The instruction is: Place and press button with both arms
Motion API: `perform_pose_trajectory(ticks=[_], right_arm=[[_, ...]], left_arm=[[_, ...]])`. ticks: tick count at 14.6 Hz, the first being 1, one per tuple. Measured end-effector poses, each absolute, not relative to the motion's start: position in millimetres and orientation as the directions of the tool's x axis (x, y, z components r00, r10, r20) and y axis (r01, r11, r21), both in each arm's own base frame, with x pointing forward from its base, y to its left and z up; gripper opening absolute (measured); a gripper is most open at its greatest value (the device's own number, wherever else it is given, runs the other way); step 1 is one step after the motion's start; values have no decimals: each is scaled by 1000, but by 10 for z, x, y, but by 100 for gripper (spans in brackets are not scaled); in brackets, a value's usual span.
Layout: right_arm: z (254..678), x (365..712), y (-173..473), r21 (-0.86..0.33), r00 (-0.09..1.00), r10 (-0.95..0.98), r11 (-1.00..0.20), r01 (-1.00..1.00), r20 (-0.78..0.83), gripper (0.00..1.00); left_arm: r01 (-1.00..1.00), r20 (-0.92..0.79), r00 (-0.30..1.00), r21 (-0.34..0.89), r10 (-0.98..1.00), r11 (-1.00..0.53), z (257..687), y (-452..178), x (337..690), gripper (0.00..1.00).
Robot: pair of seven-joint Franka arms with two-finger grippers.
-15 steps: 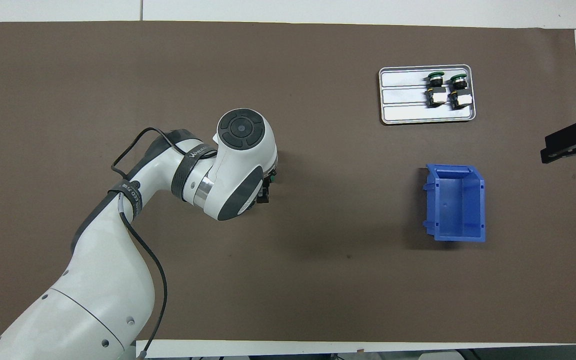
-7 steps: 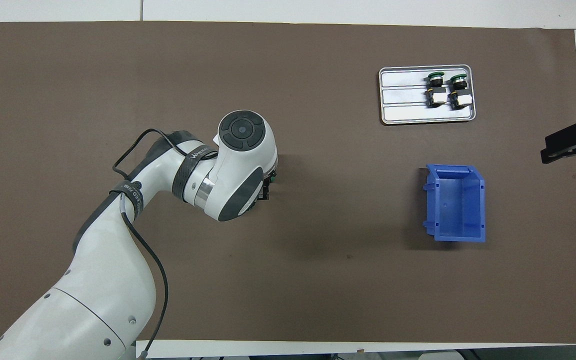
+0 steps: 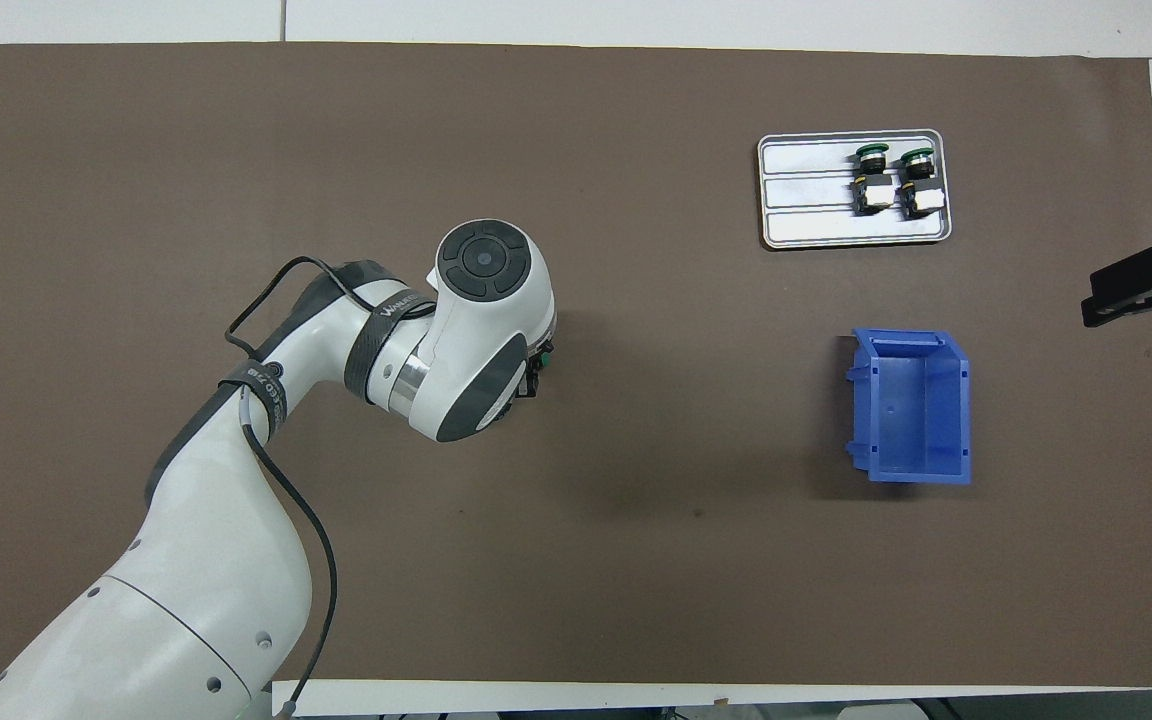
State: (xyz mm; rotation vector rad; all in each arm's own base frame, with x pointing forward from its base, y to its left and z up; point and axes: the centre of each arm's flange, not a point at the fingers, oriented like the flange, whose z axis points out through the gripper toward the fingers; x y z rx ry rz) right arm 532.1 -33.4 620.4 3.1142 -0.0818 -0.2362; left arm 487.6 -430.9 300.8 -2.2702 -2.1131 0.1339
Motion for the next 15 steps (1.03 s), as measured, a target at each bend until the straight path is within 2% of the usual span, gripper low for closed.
perform_pose_trajectory(ticks=[5, 9, 11, 15], right_arm=[[6204, 5321, -334, 21, 987, -53, -998, -51, -150, 100], [6204, 5321, -334, 21, 987, -53, -998, -51, -150, 100], [6204, 5321, -334, 21, 987, -53, -998, -51, -150, 100], [6204, 5321, -334, 21, 987, -53, -998, -51, -150, 100]], left_arm=[[996, -50, 66, -62, 997, -69, 3146, -4267, 4958, 32], [999, -88, 46, -1, 995, -46, 3629, -3973, 5163, 32], [998, -97, 67, 15, 993, -66, 3788, -3845, 5158, 32], [995, -198, 74, -47, 977, -85, 3774, -3687, 5137, 32]])
